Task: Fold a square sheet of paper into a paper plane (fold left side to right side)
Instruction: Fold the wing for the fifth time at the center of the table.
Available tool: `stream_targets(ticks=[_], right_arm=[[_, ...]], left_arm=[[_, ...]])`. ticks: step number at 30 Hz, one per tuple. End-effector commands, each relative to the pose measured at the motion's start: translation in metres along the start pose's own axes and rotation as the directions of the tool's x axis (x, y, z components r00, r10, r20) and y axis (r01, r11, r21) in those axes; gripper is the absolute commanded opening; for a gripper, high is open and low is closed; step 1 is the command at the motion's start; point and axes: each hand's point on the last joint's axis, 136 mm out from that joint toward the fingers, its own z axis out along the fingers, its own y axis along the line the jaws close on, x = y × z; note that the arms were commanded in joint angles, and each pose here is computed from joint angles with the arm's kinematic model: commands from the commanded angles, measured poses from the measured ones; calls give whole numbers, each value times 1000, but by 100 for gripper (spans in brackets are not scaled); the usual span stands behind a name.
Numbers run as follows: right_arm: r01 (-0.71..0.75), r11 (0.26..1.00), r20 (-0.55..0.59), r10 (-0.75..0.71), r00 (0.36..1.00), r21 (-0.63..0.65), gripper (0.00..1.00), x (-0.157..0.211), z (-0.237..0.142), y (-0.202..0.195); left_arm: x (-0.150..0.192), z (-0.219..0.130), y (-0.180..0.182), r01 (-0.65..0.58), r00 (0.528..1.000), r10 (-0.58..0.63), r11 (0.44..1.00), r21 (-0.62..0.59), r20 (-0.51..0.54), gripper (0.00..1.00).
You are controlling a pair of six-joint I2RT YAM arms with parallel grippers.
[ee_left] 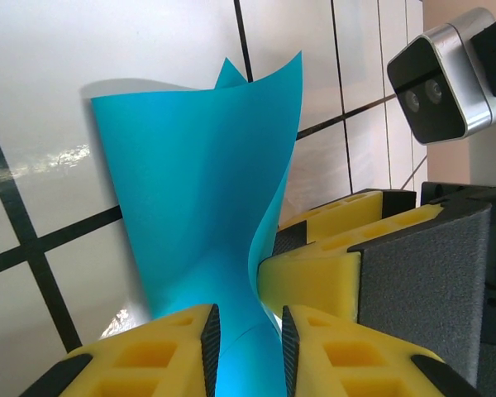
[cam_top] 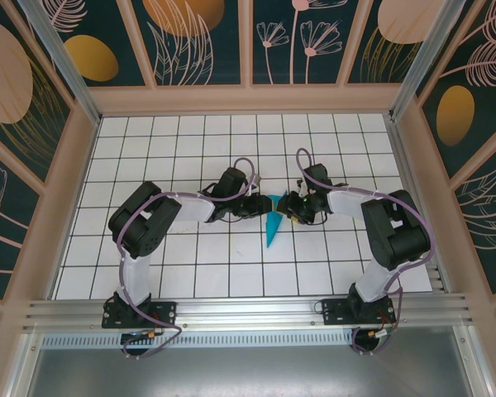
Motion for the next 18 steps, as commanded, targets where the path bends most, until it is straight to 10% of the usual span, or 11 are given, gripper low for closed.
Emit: stream_targets(ticks=[1, 18], right_arm=[[29, 999, -54, -27, 998, 45, 48, 14, 23, -13], [29, 999, -61, -27, 998, 41, 48, 16, 25, -12]], left_arm=[[-10, -4, -14, -13, 999, 12, 999, 39, 32, 29], [-9, 2, -10, -2, 1000, 1, 999, 46, 16, 29]])
